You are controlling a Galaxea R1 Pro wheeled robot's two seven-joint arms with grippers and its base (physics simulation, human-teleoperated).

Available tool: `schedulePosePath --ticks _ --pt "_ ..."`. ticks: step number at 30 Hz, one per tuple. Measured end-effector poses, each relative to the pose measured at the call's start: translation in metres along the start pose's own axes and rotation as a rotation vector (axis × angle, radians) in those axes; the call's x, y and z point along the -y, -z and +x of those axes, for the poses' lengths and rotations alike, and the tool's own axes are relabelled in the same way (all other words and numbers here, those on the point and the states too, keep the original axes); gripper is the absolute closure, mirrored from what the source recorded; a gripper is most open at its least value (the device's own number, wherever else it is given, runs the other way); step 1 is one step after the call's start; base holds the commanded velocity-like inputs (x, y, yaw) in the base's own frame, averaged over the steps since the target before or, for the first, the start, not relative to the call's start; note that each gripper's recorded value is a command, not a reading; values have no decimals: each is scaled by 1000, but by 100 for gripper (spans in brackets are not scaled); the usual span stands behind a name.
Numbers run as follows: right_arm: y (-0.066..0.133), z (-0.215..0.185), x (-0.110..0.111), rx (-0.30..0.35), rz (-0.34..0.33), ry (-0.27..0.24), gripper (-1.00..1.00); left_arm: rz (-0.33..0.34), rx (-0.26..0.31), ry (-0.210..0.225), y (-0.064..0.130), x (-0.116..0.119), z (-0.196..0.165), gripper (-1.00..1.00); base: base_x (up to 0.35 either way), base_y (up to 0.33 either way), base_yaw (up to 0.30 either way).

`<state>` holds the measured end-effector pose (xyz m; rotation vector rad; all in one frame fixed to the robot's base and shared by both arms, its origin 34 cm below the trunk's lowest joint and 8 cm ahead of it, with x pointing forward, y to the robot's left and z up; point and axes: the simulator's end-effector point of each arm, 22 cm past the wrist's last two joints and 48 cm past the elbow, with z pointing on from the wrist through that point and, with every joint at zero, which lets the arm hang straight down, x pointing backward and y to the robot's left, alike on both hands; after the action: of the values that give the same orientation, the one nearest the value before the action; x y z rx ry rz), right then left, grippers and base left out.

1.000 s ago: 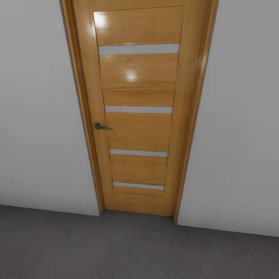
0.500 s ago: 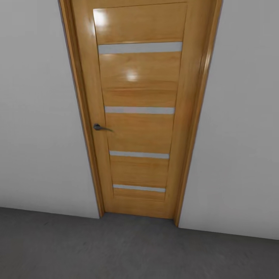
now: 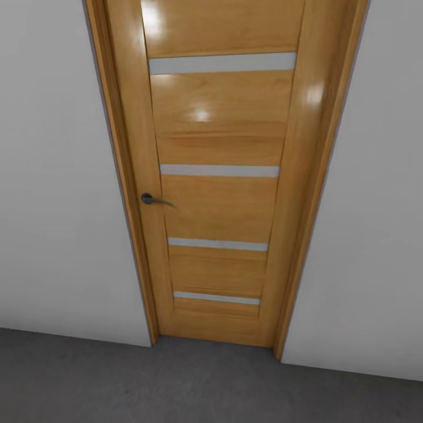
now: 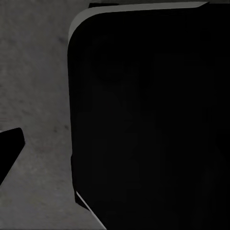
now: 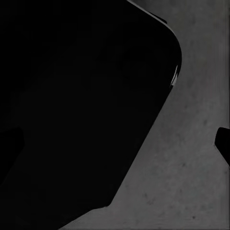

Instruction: Move the two storage containers from the living room to the garage. In the garage, place one container on the floor and stack the other container on top of it (either order is fine).

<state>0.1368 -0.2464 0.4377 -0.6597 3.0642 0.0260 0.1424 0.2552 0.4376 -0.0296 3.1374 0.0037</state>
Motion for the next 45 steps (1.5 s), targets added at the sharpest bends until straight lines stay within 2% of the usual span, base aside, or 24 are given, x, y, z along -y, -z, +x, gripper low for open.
schedulePosePath --ticks 22,34,45 --pt "0 0 0 0 0 0 -100 0 1 0 0 0 0 -100 306 104 0" --pt "0 0 0 0 0 -1 -100 0 0 0 0 0 0 -100 301 15 0" --pt "0 0 0 0 0 -2 -100 0 0 0 0 0 0 -100 63 0 -89"
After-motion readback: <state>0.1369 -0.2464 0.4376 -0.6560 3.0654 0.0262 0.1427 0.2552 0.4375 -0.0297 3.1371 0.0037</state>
